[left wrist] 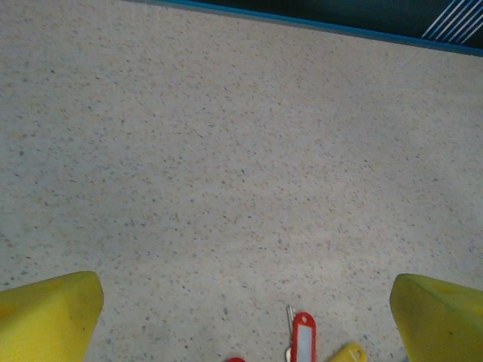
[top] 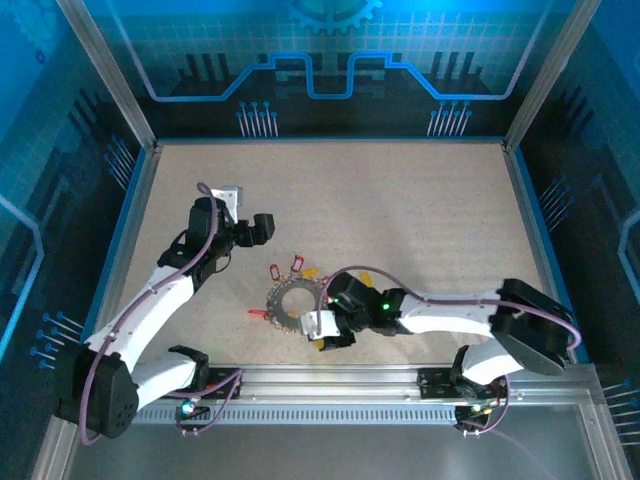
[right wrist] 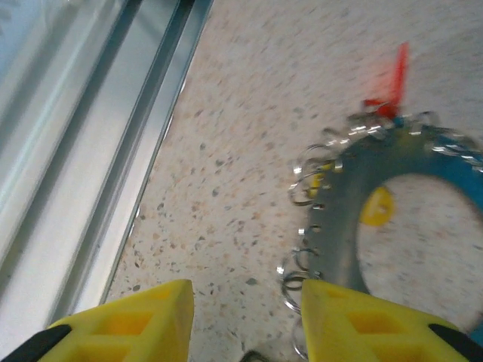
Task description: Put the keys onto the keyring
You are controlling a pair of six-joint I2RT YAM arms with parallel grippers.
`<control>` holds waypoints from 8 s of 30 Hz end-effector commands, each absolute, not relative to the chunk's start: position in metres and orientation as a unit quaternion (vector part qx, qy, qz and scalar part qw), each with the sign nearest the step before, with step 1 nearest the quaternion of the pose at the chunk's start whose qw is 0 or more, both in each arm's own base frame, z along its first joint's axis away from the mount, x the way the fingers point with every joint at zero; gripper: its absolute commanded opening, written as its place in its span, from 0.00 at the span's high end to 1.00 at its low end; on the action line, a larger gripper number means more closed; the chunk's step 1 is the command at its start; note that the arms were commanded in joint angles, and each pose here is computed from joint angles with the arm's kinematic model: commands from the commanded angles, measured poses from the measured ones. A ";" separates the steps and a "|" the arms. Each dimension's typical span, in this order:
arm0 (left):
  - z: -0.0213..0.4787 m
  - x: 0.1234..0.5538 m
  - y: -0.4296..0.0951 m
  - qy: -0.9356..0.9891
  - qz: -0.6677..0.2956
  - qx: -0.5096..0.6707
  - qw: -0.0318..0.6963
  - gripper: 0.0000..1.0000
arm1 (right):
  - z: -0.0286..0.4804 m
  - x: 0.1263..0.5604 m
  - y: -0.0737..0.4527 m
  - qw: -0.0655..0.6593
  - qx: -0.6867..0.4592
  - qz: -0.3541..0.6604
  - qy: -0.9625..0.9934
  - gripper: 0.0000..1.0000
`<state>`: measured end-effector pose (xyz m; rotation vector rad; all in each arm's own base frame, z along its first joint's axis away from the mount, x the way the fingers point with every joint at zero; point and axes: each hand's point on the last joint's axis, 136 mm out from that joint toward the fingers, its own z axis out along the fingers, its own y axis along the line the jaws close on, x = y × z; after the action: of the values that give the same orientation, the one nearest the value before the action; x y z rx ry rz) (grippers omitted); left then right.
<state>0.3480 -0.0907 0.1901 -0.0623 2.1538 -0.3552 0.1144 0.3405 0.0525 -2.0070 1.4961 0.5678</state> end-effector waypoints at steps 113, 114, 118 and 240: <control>0.213 0.237 -0.243 0.629 -0.307 0.495 0.514 0.40 | 0.183 0.230 0.284 0.577 -0.497 0.277 0.585 1.00; 0.214 0.233 -0.246 0.626 -0.314 0.504 0.505 0.42 | 0.186 0.228 0.286 0.577 -0.499 0.284 0.581 1.00; 0.212 0.218 -0.254 0.604 -0.329 0.543 0.482 0.48 | 0.204 0.219 0.292 0.582 -0.507 0.312 0.553 1.00; 0.235 0.179 -0.263 0.561 -0.277 0.642 0.443 1.00 | 0.214 0.175 0.315 0.508 -0.619 0.318 0.508 0.72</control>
<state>0.1837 -0.2550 0.2113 1.5761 1.4869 -0.6628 0.1810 0.3102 0.2016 -1.4956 1.2707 0.7480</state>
